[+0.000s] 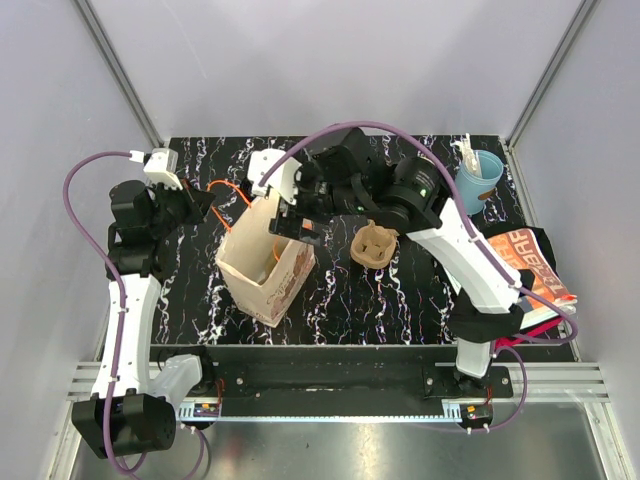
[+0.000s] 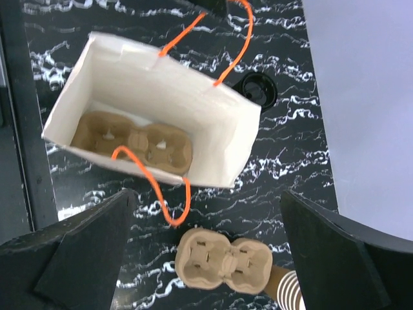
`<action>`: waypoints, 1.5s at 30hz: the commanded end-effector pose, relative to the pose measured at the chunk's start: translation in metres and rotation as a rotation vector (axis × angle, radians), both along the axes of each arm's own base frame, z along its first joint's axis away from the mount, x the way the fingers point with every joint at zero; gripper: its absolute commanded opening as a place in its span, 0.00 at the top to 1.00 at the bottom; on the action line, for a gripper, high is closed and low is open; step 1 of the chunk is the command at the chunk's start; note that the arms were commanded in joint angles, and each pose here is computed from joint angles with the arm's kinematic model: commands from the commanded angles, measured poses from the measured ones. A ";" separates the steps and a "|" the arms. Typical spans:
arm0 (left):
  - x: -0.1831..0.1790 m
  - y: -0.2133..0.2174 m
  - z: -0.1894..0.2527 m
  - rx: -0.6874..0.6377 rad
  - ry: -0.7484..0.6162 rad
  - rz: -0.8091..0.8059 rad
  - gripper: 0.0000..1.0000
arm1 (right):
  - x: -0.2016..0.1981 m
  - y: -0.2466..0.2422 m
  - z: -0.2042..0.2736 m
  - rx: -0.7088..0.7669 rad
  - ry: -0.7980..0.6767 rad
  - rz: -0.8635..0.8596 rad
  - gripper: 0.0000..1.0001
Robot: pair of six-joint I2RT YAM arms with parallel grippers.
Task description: Pack the takeout coffee
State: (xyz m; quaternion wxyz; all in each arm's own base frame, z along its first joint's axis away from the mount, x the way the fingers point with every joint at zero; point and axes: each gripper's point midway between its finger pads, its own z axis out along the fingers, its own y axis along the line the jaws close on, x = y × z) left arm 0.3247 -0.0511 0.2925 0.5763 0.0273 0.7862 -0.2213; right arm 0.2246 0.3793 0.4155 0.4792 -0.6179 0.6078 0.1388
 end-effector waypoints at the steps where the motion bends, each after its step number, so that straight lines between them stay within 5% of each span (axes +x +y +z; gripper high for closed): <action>1: 0.001 -0.002 0.017 0.009 -0.070 -0.024 1.00 | -0.012 -0.026 -0.008 -0.087 -0.003 0.058 0.00; 10: 0.000 -0.003 0.018 0.011 -0.072 -0.029 1.00 | -0.024 -0.039 -0.028 -0.160 0.033 0.147 0.00; 19: 0.002 -0.007 0.024 0.007 -0.083 -0.047 1.00 | 0.006 -0.018 -0.036 -0.107 0.006 0.118 0.05; 22: 0.002 -0.011 0.029 0.008 -0.090 -0.062 1.00 | 0.012 -0.007 -0.042 -0.096 0.022 0.125 0.21; 26: 0.003 -0.020 0.043 0.015 -0.113 -0.091 1.00 | 0.008 0.000 -0.041 -0.072 0.047 0.145 0.52; 27: 0.004 -0.024 0.045 0.014 -0.113 -0.103 1.00 | 0.009 0.000 -0.039 -0.064 0.045 0.143 0.69; 29: 0.004 -0.029 0.067 0.013 -0.149 -0.121 1.00 | 0.008 -0.002 -0.025 -0.032 0.027 0.136 0.78; 35: 0.000 -0.036 0.135 -0.006 -0.264 -0.150 1.00 | 0.004 -0.012 0.028 0.094 -0.046 0.105 0.81; 45: -0.006 -0.045 0.160 -0.032 -0.293 -0.175 1.00 | 0.003 -0.012 0.060 0.181 -0.088 0.096 0.81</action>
